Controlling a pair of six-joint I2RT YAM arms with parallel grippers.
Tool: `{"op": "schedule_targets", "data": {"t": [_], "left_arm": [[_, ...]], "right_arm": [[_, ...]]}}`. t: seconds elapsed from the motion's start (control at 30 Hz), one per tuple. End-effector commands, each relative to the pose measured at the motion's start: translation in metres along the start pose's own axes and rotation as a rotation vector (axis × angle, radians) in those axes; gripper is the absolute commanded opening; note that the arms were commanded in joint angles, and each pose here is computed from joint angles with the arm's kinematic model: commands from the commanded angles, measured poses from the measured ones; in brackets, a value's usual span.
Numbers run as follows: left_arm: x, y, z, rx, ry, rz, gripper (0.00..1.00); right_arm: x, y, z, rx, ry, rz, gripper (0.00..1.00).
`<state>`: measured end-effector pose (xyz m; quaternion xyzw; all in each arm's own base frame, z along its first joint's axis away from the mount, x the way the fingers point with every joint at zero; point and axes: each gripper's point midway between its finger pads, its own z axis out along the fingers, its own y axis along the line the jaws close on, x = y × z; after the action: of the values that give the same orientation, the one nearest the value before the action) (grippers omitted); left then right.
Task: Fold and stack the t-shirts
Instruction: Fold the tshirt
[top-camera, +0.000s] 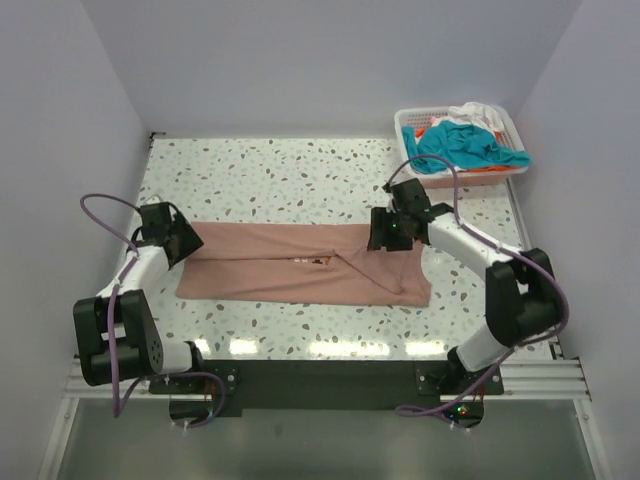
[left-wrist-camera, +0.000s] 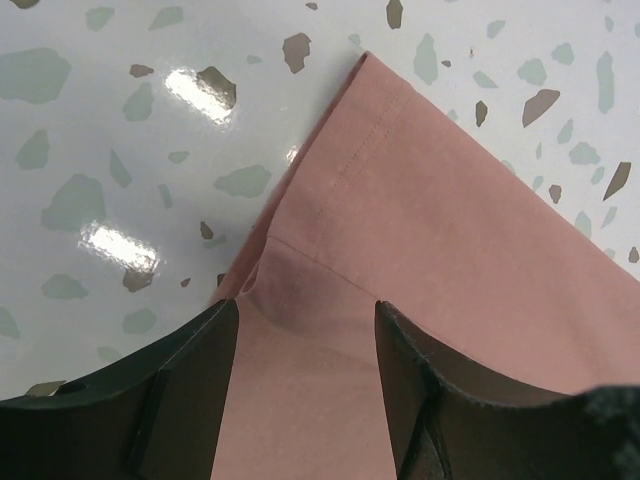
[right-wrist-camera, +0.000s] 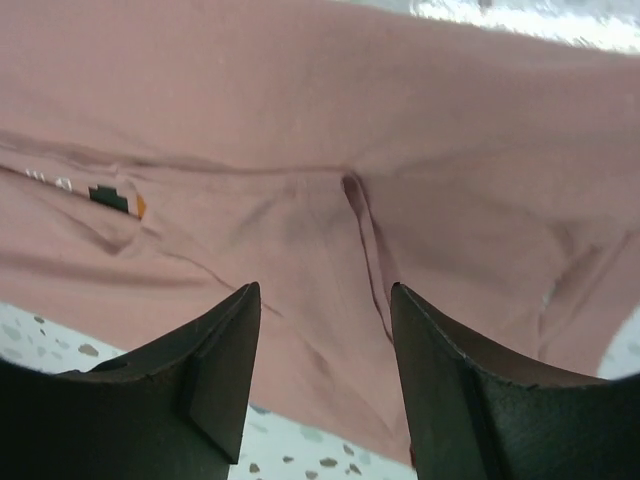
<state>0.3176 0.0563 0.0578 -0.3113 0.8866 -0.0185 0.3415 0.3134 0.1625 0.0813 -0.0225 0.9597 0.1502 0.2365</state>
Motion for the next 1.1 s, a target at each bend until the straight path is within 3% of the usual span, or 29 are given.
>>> {"op": "schedule_targets", "data": {"t": [0.0,0.23,0.73,0.83,1.07], "left_arm": [[-0.026,-0.024,-0.001,0.087,-0.064,-0.021,0.62],[-0.023,-0.023,0.001,0.081,-0.051,-0.002,0.62],[-0.032,-0.028,0.01,0.076,-0.044,-0.007,0.62],[-0.03,-0.026,0.008,0.075,-0.043,-0.018,0.62],[-0.023,-0.022,0.003,0.068,-0.043,-0.021,0.63]], "right_arm": [[-0.04,0.029,0.027,-0.117,-0.064,-0.013,0.58],[-0.05,0.019,0.063,-0.05,-0.027,0.009,0.55],[-0.021,0.019,0.073,-0.071,0.091,0.02,0.42],[-0.016,0.019,0.074,-0.077,0.111,0.022,0.33],[-0.017,0.022,0.058,-0.085,0.095,0.026,0.0]]}}
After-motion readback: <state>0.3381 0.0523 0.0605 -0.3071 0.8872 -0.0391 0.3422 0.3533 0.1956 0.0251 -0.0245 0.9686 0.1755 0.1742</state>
